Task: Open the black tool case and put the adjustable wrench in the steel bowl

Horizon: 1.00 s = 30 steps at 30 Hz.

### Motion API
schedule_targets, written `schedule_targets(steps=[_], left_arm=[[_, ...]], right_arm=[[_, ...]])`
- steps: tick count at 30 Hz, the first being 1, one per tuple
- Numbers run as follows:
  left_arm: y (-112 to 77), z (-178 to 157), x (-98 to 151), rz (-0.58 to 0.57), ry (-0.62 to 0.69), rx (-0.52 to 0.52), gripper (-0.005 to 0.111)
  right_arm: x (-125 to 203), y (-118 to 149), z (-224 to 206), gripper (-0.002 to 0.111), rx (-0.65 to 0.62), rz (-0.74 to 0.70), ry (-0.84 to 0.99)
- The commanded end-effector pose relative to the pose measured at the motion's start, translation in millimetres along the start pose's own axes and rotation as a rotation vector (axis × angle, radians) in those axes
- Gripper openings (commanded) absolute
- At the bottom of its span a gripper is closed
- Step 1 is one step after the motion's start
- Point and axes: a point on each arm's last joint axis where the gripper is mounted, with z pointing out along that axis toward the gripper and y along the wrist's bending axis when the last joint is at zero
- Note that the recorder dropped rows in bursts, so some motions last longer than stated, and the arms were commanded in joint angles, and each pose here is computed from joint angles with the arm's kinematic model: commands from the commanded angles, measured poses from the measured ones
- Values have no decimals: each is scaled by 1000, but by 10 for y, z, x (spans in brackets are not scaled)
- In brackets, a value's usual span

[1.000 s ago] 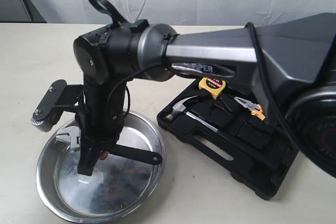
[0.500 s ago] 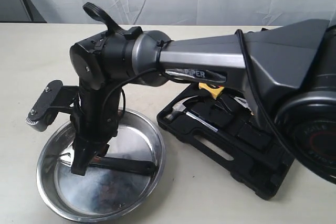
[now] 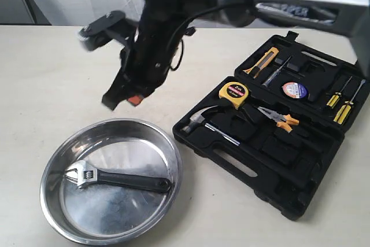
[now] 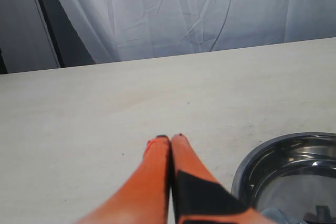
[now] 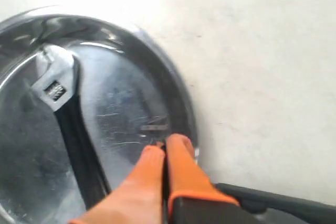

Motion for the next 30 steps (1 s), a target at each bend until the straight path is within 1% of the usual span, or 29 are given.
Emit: schedule_targets(steps=[1,3,5,7,10,12,13,14,15,16,17,18,19,21,23,27,30], left_arm=[[1,-4,-16,-2,-12,-1,0],[1,-4,-16,-2,-12,-1,0],[1,-4,-16,-2,-12,-1,0],[1,-4,-16,-2,-12,-1,0],[1,-4,-16,-2,-12,-1,0],[1,-4,-16,-2,-12,-1,0],[1,-4,-16,-2,-12,-1,0],[1,-4,-16,-2,-12,-1,0],[1,-4,-16,-2,-12,-1,0],[1,-4,-16,-2,-12,-1,0],[1,-4,-16,-2,-12,-1,0],[1,-4,-16,-2,-12,-1,0],[1,-4,-16,-2,-12,-1,0],[1,-4,-16,-2,-12,-1,0],[1,-4,-16,-2,-12,-1,0],[1,-4,-16,-2,-12,-1,0],[1,-4,-16,-2,-12,-1,0]], right_arm=[[72,-402,-439,-1,27,139,-88],[143,-501,-596,-1,38,179,-122],[288,-587,-795,-1,75,221,-169],[468,-625,-964,-1,117,272,-217],[847,-613,-1196,-1,200,378,-318],[1110,-532,-1309,-1,259,443,-409],[1339,-407,-1374,-1,301,456,-473],[1464,-335,-1406,-1,322,470,-512],[1683,-219,-1436,-1,355,493,-576],[1799,-159,-1441,-1,370,503,-606],[2026,-47,-1422,-1,387,528,-646],[2131,9,-1399,-1,386,532,-641],[2308,104,-1341,-1,376,535,-611],[2468,196,-1279,-1,354,541,-565],[2524,244,-1258,-1,329,544,-521],[2521,264,-1275,-1,326,536,-530],[2539,325,-1397,-1,334,522,-591]])
